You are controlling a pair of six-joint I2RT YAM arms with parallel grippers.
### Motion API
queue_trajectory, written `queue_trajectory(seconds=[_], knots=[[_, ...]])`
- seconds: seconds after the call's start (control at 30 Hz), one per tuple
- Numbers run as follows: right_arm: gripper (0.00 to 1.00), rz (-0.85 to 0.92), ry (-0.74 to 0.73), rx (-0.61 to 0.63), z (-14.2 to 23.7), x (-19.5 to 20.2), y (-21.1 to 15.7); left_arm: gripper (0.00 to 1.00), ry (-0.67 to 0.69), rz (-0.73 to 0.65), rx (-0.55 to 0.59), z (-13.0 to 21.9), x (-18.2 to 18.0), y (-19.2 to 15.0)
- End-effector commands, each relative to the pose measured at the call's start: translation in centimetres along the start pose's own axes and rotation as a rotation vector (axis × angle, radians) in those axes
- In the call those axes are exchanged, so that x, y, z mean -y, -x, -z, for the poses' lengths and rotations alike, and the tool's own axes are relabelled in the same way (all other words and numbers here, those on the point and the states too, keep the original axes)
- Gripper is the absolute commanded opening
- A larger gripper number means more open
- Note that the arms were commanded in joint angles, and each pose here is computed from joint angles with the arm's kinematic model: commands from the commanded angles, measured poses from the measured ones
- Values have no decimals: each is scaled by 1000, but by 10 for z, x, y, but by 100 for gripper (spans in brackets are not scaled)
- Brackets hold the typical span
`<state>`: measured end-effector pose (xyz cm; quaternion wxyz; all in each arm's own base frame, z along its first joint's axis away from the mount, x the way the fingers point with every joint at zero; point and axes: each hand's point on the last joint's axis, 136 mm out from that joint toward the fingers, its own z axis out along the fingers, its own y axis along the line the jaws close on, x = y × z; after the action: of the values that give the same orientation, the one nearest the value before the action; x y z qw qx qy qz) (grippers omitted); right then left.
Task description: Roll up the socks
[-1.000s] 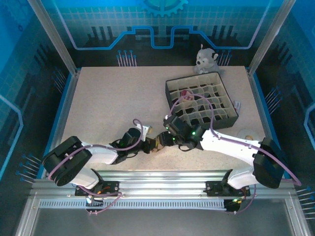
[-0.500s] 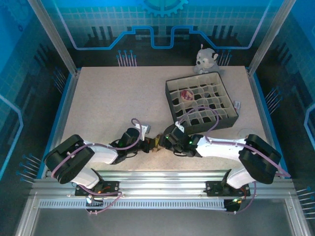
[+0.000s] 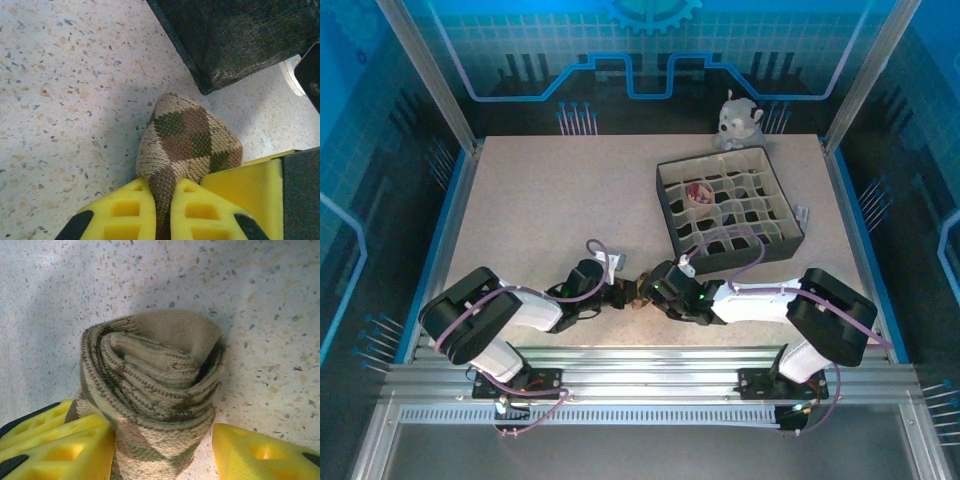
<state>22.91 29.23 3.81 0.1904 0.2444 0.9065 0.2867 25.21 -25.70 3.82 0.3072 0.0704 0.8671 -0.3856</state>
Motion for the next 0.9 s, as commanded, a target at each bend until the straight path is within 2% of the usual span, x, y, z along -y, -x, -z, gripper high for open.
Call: queue_trajectory(seconds=[0.0,0.3,0.67,0.87], knots=[[54,-47,-34,30,-9,15,-3,0,125,110,-211,6,-40,-64],[55,-43,-72,12,-27,25,-9,0,94,174,-221,6,-44,-71],[55,16,-157,-119,-53,30,-30,0,93,186,-251,4,-46,-76],[48,30,-186,-206,-67,32,-47,0,92,192,-262,4,-49,-79]])
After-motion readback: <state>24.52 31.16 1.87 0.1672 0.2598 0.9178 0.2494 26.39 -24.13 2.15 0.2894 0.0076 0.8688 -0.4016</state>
